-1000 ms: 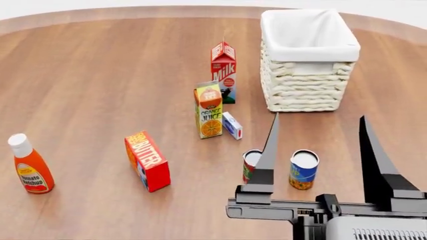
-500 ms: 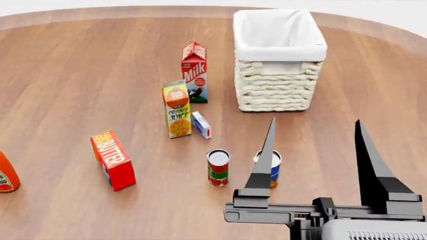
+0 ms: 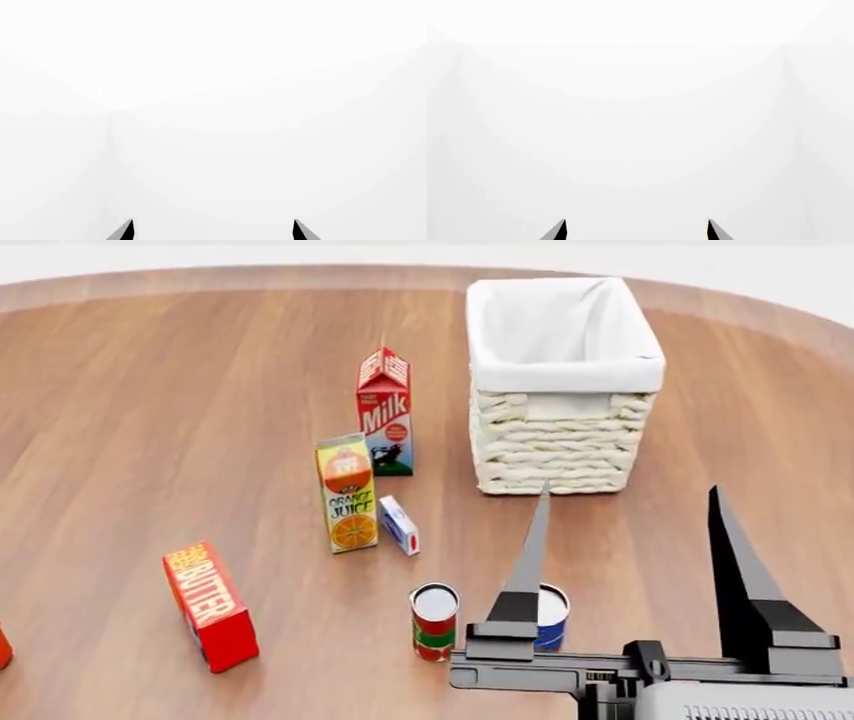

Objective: Pick up the alphabet soup and the tomato sauce, and put them in the basket.

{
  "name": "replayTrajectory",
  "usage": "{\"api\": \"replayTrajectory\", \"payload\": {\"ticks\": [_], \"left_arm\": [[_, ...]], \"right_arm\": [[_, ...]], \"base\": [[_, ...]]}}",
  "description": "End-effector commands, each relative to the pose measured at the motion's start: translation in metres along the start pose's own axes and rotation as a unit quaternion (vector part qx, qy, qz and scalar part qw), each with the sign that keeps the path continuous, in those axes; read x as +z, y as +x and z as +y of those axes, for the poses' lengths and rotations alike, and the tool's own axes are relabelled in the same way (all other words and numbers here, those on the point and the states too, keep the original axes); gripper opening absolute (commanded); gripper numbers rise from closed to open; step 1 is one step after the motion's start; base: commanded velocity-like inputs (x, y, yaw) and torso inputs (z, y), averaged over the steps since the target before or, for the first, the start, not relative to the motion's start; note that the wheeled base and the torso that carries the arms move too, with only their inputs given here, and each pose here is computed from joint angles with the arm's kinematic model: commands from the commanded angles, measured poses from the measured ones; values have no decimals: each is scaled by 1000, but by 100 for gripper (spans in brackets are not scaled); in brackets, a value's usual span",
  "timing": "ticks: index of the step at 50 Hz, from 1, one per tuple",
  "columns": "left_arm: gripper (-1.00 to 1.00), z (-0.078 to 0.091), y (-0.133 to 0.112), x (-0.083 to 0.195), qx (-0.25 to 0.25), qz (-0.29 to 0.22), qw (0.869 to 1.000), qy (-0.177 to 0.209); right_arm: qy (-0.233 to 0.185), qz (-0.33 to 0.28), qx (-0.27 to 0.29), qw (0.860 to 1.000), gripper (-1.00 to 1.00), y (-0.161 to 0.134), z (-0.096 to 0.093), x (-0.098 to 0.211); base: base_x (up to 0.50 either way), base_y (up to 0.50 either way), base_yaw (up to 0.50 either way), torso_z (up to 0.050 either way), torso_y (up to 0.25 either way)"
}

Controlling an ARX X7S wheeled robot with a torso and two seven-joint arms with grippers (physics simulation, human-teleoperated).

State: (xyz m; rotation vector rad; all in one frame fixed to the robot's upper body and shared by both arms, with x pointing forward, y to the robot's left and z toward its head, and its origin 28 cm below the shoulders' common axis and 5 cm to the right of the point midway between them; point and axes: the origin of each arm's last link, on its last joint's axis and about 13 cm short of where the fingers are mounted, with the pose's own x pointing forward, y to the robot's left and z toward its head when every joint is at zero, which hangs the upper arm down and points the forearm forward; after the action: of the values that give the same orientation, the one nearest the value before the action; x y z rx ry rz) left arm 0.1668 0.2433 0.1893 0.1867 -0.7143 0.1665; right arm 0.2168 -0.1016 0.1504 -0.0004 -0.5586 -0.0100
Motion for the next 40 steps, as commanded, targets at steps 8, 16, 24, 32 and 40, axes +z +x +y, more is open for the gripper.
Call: {"api": "replayTrajectory", "payload": {"ticks": [8, 16, 24, 32, 40], "left_arm": [[100, -1, 1, 2, 0, -4, 1000, 1], [100, -2, 1, 2, -3, -3, 1000, 2], [100, -1, 2, 4, -1, -6, 1000, -1], [100, -2, 3, 3, -2, -6, 1000, 0], [100, -4, 2, 2, -3, -5, 1000, -2]], "right_arm": [[-1, 0, -1, 1000, 100, -1, 0, 1], [-2, -1, -2, 1000, 100, -1, 0, 1], [-1, -3, -1, 1000, 100, 0, 0, 5], [0, -1, -1, 1000, 100, -1, 0, 2], [0, 0, 0, 1000, 100, -2, 0, 1]], "base": [[328, 0, 0, 0, 0], [327, 0, 0, 0, 0], [327, 0, 0, 0, 0], [328, 0, 0, 0, 0], [328, 0, 0, 0, 0]]}}
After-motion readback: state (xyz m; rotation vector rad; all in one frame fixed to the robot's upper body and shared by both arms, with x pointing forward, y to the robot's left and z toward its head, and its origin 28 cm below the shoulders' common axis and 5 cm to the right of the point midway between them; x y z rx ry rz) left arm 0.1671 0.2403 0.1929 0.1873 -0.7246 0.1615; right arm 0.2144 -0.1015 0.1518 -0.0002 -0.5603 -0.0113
